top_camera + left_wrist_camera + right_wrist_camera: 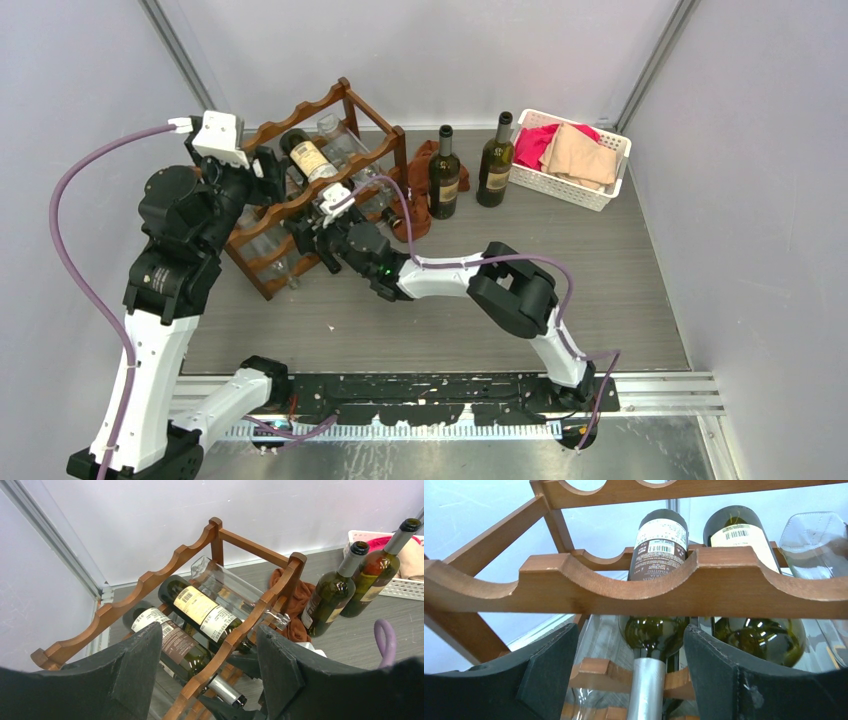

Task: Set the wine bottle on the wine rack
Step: Place the wine bottle in the wine rack.

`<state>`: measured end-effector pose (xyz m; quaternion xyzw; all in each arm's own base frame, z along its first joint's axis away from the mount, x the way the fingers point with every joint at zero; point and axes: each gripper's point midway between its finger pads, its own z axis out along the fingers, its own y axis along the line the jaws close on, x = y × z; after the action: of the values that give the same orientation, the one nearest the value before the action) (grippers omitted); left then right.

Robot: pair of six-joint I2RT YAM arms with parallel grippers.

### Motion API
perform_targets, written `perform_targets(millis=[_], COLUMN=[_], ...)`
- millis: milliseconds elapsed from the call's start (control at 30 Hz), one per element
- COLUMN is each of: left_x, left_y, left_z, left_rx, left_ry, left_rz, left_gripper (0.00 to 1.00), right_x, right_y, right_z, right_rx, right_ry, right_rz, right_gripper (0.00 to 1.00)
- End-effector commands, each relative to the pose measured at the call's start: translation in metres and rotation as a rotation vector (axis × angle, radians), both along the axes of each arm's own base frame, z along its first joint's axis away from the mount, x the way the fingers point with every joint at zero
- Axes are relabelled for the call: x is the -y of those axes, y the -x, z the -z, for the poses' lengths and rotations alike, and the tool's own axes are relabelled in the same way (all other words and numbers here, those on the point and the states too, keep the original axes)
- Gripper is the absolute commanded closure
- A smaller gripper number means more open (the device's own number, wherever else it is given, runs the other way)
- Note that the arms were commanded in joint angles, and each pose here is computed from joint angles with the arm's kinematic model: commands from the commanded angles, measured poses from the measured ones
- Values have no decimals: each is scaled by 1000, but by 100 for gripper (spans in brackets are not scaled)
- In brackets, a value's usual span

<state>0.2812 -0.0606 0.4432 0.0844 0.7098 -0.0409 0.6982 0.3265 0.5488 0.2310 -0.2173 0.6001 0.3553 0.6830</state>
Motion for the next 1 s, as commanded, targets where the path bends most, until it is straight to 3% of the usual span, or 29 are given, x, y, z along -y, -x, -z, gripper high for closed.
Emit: perform_targets(millis=[0,300,600,800,967], left_x=[1,3,4,13,28], left_y=[5,7,11,11,1], left_z=[-22,-24,-29,-29,-21], left_rx=[84,93,117,120,99], left_ry=[26,69,106,165,230], left_rz=[14,20,25,67,118], left_gripper=[31,31,31,29,16], right_x=[16,38,69,130,200], right_y=[20,47,91,83,56], right_z=[-64,-59,-75,-74,-72], right_rx=[56,63,210,162,82], right_ry=[-127,-77,31,167,405], right_rz=[-28,-92,-297,-410,-348], right_gripper=[18,19,12,12,4])
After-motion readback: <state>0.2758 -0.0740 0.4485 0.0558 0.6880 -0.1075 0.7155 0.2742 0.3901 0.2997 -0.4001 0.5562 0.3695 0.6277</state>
